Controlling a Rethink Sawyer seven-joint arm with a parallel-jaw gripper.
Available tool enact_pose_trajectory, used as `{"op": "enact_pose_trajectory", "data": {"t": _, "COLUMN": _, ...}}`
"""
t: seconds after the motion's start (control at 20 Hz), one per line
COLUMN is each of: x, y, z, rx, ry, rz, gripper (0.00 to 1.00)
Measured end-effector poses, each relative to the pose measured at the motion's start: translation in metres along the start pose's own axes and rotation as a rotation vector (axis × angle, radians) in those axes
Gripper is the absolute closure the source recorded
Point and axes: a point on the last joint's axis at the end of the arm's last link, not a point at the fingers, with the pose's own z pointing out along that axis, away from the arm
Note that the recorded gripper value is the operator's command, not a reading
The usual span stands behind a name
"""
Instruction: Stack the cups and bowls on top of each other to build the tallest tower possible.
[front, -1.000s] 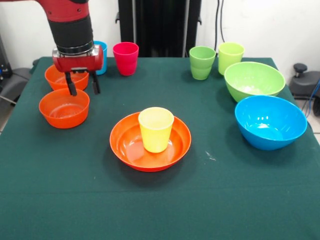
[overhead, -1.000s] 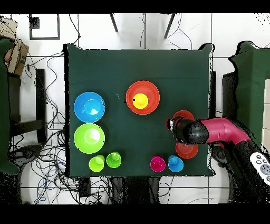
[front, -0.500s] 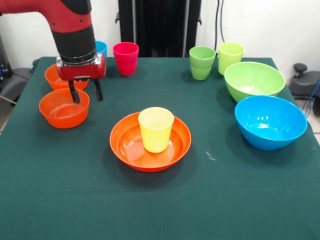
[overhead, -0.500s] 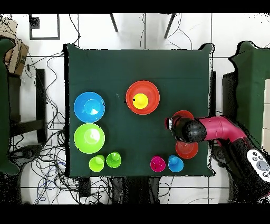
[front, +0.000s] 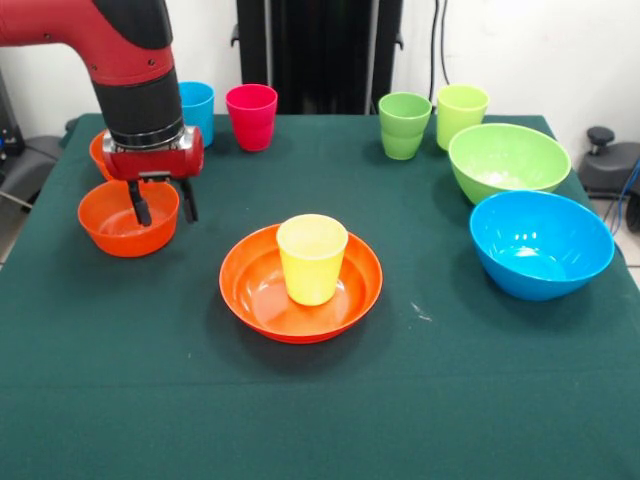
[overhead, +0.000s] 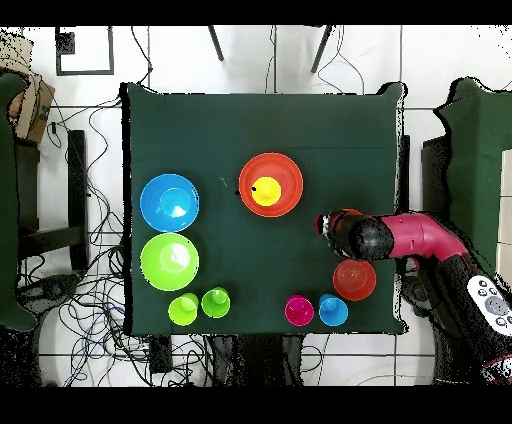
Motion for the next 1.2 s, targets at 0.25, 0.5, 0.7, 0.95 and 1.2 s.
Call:
{"op": "enact_pose_trajectory", "data": {"t": 0.25, "x": -0.0058, "y": -0.0004, "z": 0.0023, "rx": 0.002, "ry": -0.007, "rz": 0.003, "gripper": 1.0}}
{"op": "enact_pose_trajectory", "data": {"t": 0.5, "x": -0.0082, "y": 0.004, "z": 0.0023, "rx": 0.003, "ry": -0.007, "rz": -0.006, "gripper": 1.0}}
{"op": "enact_pose_trajectory", "data": {"t": 0.7, "x": -0.0095, "y": 0.0081, "z": 0.0028, "rx": 0.002, "ry": -0.007, "rz": -0.013, "gripper": 1.0}}
{"op": "enact_pose_trajectory", "data": {"t": 0.95, "x": -0.0099, "y": 0.0085, "z": 0.0028, "rx": 0.003, "ry": -0.007, "rz": -0.014, "gripper": 1.0}}
{"op": "enact_pose_trajectory", "data": {"t": 1.2, "x": -0.0099, "y": 0.0085, "z": 0.0028, "rx": 0.003, "ry": -0.007, "rz": -0.014, "gripper": 0.0}}
